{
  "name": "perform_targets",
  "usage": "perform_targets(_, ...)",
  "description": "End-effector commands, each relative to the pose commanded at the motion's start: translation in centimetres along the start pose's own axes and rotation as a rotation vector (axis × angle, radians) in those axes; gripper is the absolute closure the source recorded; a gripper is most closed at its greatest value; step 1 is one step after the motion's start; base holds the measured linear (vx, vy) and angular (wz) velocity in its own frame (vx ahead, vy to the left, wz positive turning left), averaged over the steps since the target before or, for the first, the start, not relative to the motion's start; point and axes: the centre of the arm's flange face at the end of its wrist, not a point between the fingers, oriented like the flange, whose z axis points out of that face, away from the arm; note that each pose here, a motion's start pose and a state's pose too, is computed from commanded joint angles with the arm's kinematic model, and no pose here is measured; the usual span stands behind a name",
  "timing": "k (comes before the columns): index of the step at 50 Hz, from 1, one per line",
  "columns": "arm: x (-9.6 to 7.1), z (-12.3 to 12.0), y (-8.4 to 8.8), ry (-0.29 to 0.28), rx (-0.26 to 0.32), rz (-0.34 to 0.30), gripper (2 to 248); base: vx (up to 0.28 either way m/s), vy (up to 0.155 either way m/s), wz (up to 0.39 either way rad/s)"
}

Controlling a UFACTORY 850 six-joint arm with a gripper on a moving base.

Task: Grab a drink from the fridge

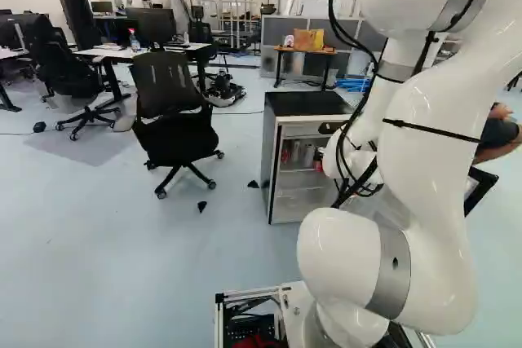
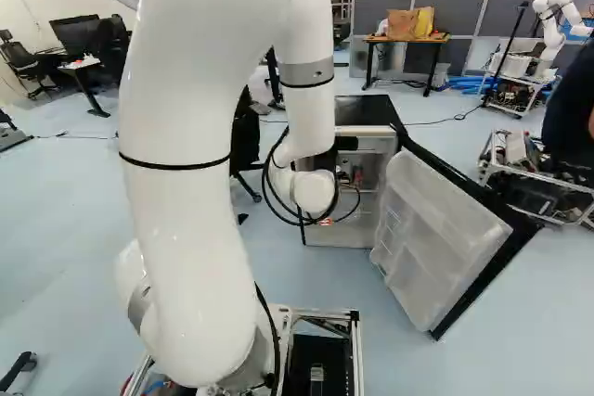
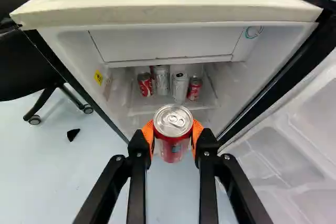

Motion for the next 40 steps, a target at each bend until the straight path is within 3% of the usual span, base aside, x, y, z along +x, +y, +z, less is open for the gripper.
perform_targets(40, 2.7, -3.1, -0.3, 0.044, -0.025, -0.033, 157, 0.000, 0.000, 0.000)
